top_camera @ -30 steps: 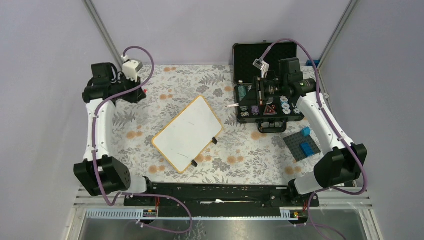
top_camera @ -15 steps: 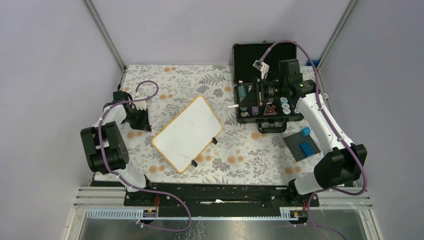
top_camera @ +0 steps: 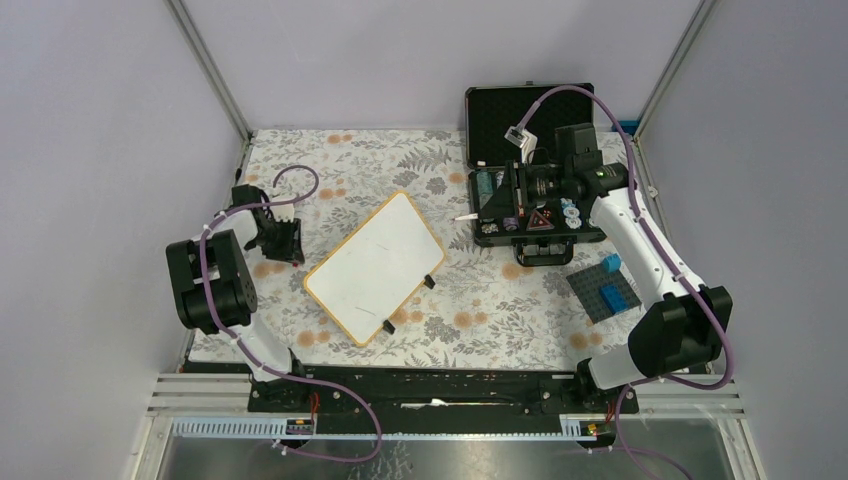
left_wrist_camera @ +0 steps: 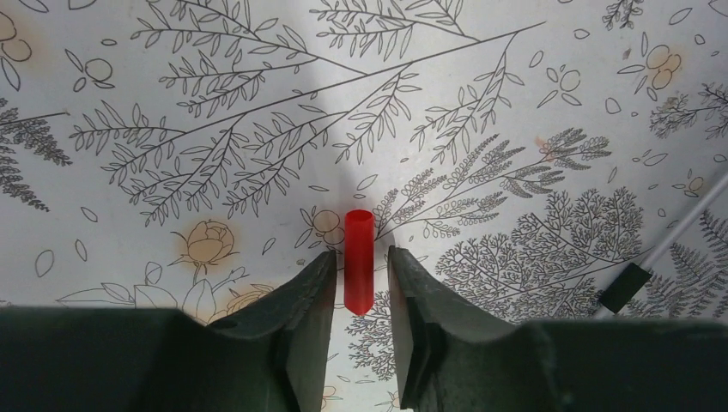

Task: Write a sentence on the whiteboard
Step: Place the pen cap at the center of the board, then move the whiteboard to the corner of the board.

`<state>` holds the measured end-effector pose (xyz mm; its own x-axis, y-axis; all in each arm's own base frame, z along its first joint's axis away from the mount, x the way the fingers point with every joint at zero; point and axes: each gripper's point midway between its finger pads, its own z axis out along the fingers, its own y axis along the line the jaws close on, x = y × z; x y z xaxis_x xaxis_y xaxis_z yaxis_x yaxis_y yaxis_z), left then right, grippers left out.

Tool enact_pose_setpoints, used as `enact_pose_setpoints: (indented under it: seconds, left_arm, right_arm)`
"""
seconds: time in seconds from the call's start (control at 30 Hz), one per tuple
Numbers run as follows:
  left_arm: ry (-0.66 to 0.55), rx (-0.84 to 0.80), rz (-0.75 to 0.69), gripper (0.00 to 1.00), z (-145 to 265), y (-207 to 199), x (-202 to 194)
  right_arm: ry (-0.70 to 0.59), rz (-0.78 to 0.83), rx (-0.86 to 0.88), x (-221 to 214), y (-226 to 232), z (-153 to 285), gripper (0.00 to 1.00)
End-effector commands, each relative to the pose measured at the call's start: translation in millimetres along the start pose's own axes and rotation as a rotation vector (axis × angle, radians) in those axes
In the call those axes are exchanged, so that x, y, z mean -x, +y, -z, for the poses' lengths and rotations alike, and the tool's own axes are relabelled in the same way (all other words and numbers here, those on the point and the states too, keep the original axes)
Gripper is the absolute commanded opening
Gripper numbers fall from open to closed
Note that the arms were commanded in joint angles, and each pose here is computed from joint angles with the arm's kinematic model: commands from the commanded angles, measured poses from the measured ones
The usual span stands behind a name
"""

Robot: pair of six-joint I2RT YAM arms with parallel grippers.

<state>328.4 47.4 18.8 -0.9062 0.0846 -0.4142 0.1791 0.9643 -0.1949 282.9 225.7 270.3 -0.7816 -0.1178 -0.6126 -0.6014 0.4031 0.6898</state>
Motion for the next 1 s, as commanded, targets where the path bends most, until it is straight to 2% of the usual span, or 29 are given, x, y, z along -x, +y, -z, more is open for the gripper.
enact_pose_setpoints:
  seconds: [0.0, 0.2, 0.3, 0.33, 0.37, 0.47, 0.5, 0.57, 0.63, 0.7, 0.83, 0.97]
  left_arm:
    - [-0.015, 0.029, -0.028, 0.35, 0, 9, 7]
    - [-0.034, 0.001, -0.041, 0.42, 12, 4, 21]
    - [-0.075, 0.005, -0.059, 0.49, 29, 2, 39]
    - [-0.095, 0.003, -0.069, 0.51, 37, 0, 47]
    - [-0.114, -0.002, -0.077, 0.58, 47, -3, 57]
    - [-0.201, -0.017, -0.14, 0.64, 89, -14, 95]
    - [-0.24, -0.028, -0.168, 0.69, 106, -19, 109]
    - [-0.33, -0.055, -0.285, 0.8, 148, -38, 138]
    - [-0.365, -0.076, -0.443, 0.8, 177, -68, 149]
    - [-0.354, -0.088, -0.604, 0.8, 186, -104, 151]
    - [-0.29, -0.194, -0.935, 0.76, 183, -195, 117]
    - [-0.181, -0.328, -1.265, 0.69, 161, -265, 50]
  right_arm:
    - [-0.032, 0.061, -0.01, 5, 5, 6, 0.0]
    - [-0.033, 0.06, -0.017, 7, 3, 6, 0.0]
    - [-0.032, 0.056, -0.021, 7, 1, 5, 0.0]
    - [-0.032, 0.058, -0.021, 8, 2, 5, 0.0]
    - [-0.034, 0.06, -0.021, 8, 2, 5, 0.0]
    - [-0.042, 0.073, -0.025, 10, 4, 8, 0.0]
    - [-0.042, 0.075, -0.027, 10, 4, 8, 0.0]
    - [-0.043, 0.077, -0.032, 8, 2, 9, 0.0]
    - [-0.048, 0.061, -0.037, 7, -5, 12, 0.0]
    - [-0.061, 0.018, -0.023, 8, -13, 19, 0.0]
    - [-0.096, -0.025, -0.034, 13, -30, 32, 0.0]
    - [-0.135, -0.023, -0.068, 17, -38, 47, 0.0]
